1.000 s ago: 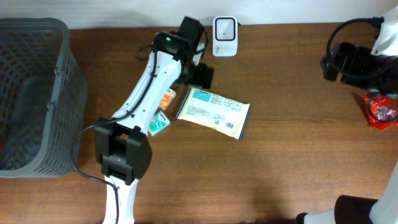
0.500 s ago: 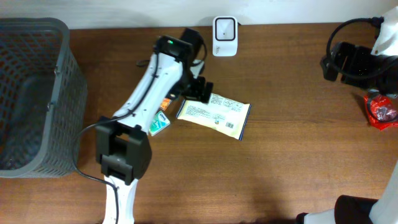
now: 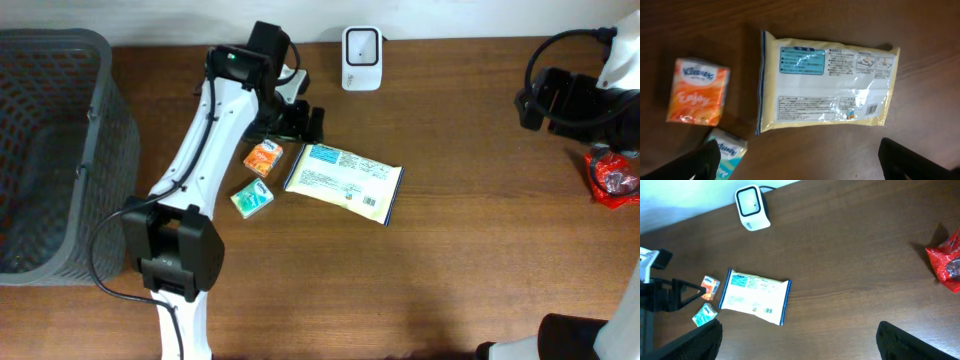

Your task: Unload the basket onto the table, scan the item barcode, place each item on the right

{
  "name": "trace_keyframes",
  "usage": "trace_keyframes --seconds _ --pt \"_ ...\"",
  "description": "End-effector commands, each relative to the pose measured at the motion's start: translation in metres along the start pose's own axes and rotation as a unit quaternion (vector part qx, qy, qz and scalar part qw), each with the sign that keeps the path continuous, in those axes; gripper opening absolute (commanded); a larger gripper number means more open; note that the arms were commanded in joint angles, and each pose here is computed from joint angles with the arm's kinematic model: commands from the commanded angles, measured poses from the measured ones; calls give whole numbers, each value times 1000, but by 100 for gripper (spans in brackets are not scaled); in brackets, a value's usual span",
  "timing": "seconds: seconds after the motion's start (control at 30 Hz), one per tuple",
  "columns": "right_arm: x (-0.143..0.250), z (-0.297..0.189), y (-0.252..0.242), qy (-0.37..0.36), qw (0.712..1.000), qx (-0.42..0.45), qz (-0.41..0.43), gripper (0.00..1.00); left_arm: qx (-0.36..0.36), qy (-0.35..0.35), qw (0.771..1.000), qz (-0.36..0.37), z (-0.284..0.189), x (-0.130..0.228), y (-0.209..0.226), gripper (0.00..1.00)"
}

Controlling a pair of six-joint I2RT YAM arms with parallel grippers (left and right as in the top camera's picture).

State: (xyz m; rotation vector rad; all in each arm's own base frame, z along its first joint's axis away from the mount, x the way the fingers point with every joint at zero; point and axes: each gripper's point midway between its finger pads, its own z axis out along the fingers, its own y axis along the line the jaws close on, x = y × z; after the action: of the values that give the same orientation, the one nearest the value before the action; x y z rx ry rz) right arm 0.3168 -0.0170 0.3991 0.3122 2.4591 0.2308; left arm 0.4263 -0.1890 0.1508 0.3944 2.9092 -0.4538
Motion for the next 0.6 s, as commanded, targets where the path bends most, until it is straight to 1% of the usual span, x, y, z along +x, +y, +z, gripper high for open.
trace_keyframes --seconds 0.0,0.17,0.33,0.47,0.53,0.57 --pt "1 -8 1 -8 1000 -4 6 99 10 23 1000 11 19 5 7 99" --pt "1 -8 1 -8 1000 -4 6 98 9 30 999 17 31 4 21 99" --pt "1 -8 1 -8 1000 -4 6 98 22 41 999 23 43 6 17 99" --pt "1 -8 1 -8 1000 -4 6 98 23 73 997 13 64 15 22 99" --pt "1 -8 1 -8 1000 -4 6 98 40 87 995 8 76 19 20 99" --pt "1 -8 1 -8 1000 -4 6 98 52 92 994 10 81 20 17 88"
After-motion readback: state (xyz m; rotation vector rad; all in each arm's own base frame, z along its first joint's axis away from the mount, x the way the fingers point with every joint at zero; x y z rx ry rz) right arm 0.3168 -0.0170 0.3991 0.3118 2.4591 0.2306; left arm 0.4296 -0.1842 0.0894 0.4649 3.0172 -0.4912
